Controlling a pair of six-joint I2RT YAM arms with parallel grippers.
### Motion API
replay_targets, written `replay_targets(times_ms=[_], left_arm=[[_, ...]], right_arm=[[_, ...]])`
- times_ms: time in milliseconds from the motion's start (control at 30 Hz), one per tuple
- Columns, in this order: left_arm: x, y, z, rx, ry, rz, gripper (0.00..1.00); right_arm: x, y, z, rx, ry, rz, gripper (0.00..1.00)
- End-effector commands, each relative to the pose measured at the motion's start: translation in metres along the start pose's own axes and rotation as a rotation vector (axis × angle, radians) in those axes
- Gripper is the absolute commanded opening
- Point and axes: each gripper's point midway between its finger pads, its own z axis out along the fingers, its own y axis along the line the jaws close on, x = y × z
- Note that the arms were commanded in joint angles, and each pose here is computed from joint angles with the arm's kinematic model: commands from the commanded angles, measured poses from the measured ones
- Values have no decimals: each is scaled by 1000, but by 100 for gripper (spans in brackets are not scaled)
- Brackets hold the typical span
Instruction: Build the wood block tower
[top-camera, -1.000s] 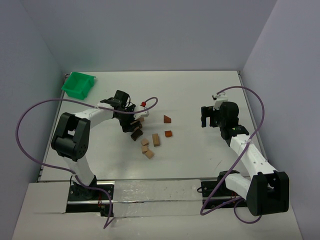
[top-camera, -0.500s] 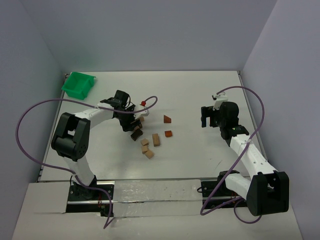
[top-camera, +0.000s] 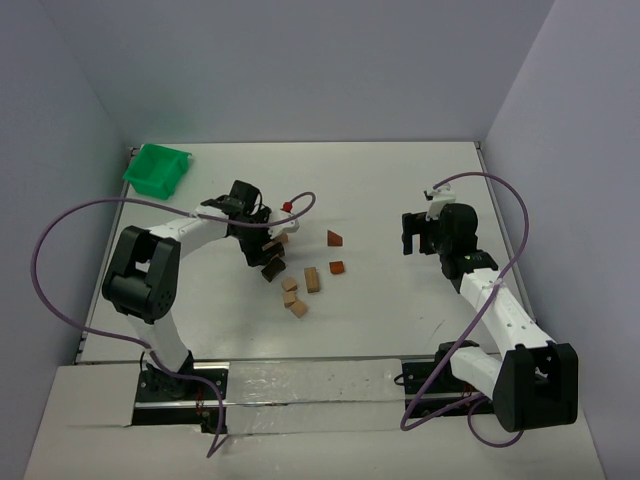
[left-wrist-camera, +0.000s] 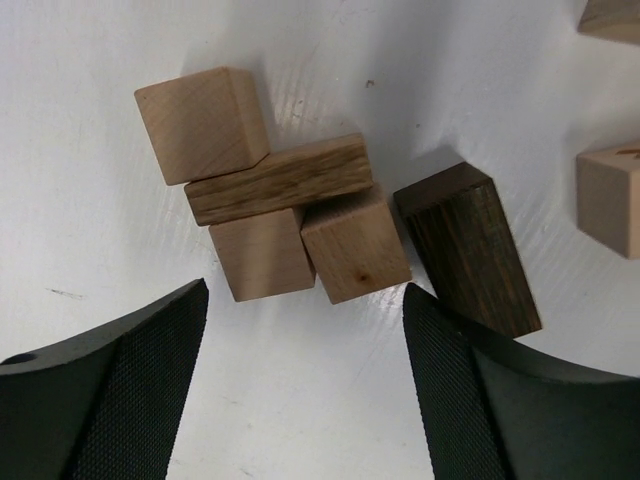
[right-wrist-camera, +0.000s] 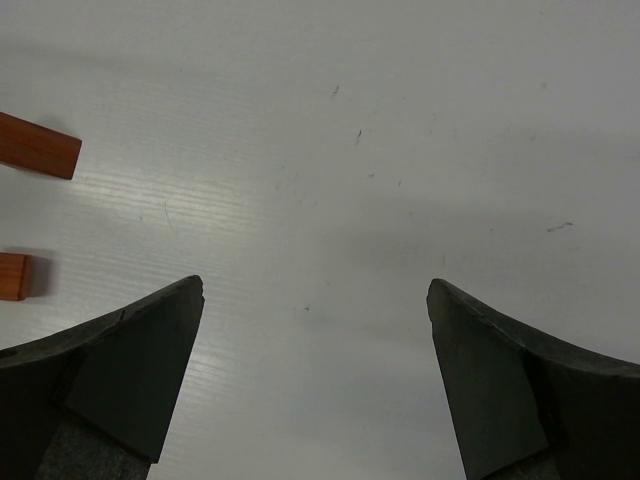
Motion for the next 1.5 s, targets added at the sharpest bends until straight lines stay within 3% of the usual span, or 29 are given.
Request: replay_targets(times_ms=[0, 300, 800, 1167, 1467], left_arm=[[-17, -10, -19, -16, -46, 24, 89], [-22, -21, -11, 11, -42, -14, 93], [-28, 7, 6, -109, -18, -142, 92], [-33, 8, 9, -101, -42, -103, 82], [-36, 4, 7, -68, -52, -84, 57]], right_arm=[[-28, 0, -6, -2, -71, -11, 100], [-29, 1, -6, -3, -72, -10, 100], [-28, 0, -5, 0, -66, -13, 100], [-27, 0, -5, 1, -67, -15, 100], [-28, -1, -5, 4, -71, -17, 100]])
